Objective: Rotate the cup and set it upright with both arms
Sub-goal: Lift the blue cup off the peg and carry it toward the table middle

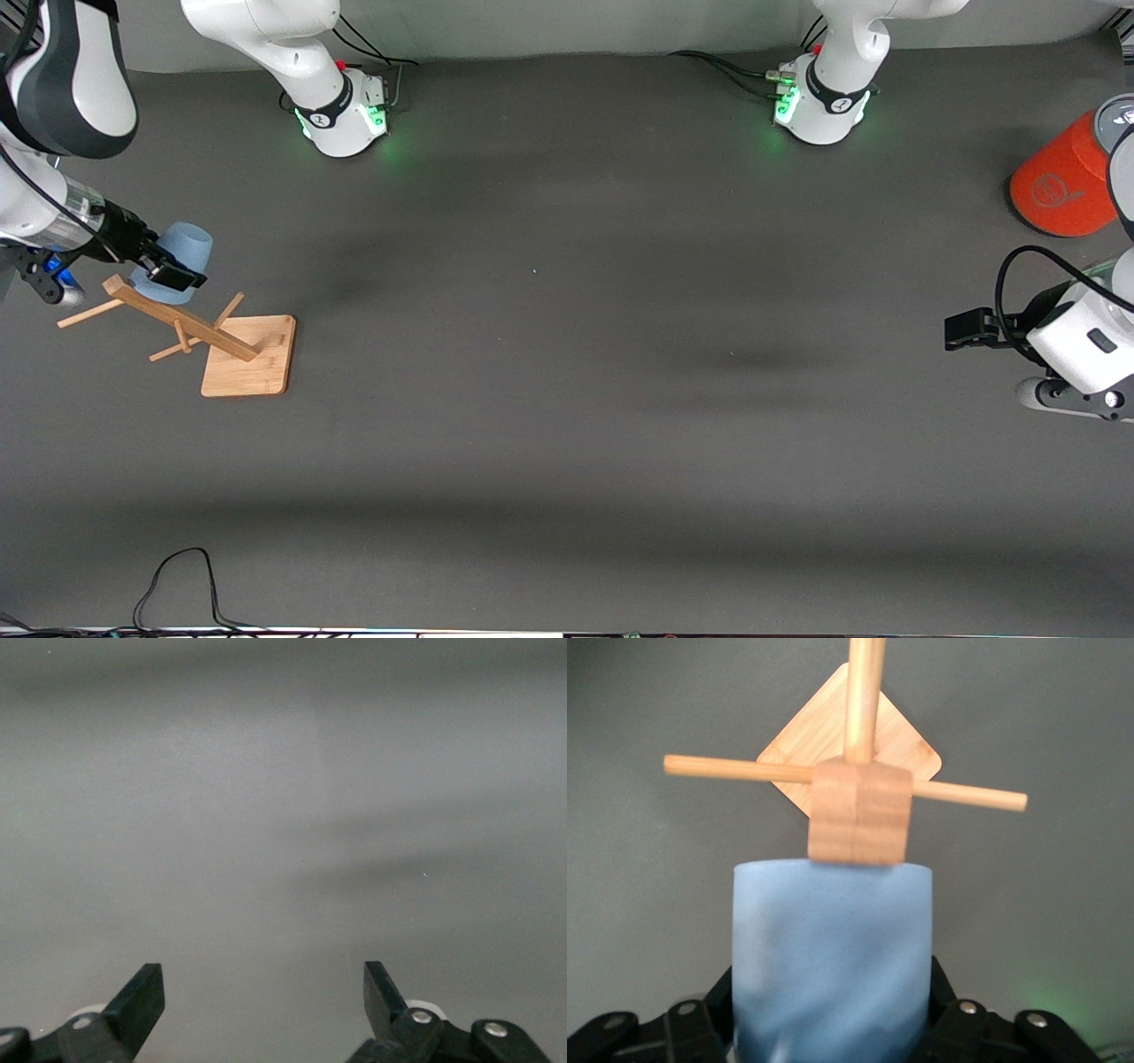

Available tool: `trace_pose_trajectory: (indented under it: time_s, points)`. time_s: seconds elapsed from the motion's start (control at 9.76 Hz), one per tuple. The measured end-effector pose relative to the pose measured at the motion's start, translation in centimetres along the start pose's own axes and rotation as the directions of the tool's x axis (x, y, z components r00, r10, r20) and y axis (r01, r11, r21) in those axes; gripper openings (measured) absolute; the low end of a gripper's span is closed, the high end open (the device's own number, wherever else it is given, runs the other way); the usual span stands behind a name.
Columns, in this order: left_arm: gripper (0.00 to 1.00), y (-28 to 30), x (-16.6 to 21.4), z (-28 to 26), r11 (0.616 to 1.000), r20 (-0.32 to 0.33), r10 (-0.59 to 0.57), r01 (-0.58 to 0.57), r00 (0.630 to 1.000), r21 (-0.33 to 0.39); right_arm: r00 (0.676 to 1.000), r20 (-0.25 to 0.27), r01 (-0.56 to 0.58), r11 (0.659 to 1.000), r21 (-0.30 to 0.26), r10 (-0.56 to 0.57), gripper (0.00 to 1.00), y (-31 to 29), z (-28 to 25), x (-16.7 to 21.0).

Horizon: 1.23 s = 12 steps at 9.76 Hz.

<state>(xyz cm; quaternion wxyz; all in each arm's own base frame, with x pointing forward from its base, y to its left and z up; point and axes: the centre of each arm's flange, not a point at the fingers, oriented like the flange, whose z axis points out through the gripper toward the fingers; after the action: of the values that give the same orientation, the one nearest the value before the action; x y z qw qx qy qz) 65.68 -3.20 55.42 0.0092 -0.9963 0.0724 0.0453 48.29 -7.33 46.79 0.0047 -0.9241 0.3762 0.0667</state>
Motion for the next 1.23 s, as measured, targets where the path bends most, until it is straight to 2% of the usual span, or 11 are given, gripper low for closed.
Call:
trace_pose_trajectory:
  time_s: [0.31,0.72,0.92,1.13,1.23]
  points:
    - [1.00,-0.1,0.0,0.0,1.000,0.000,-0.002,0.002,1.000,-0.001,0.999,0.021,-0.046,0.999,-0.008,0.046,0.80,-0.8,-4.6,-4.7]
    - [1.00,-2.0,-0.2,0.2,1.000,0.001,-0.026,0.026,1.000,-0.014,0.982,0.049,-0.183,0.983,0.012,0.182,0.80,-8.1,-7.9,-15.4]
    - [1.00,-2.2,-0.2,0.3,0.999,0.002,-0.026,0.027,1.000,-0.022,0.962,0.057,-0.270,0.963,0.016,0.269,0.80,-14.1,-7.6,-21.9]
    - [1.00,-1.8,-0.1,0.2,1.000,0.000,-0.019,0.019,1.000,-0.024,0.926,0.063,-0.374,0.928,0.010,0.372,0.80,-20.9,-5.6,-26.3]
    - [1.00,-1.3,0.0,0.2,1.000,-0.001,-0.011,0.010,1.000,-0.025,0.905,0.047,-0.424,0.906,0.003,0.423,0.80,-24.7,-4.2,-28.3]
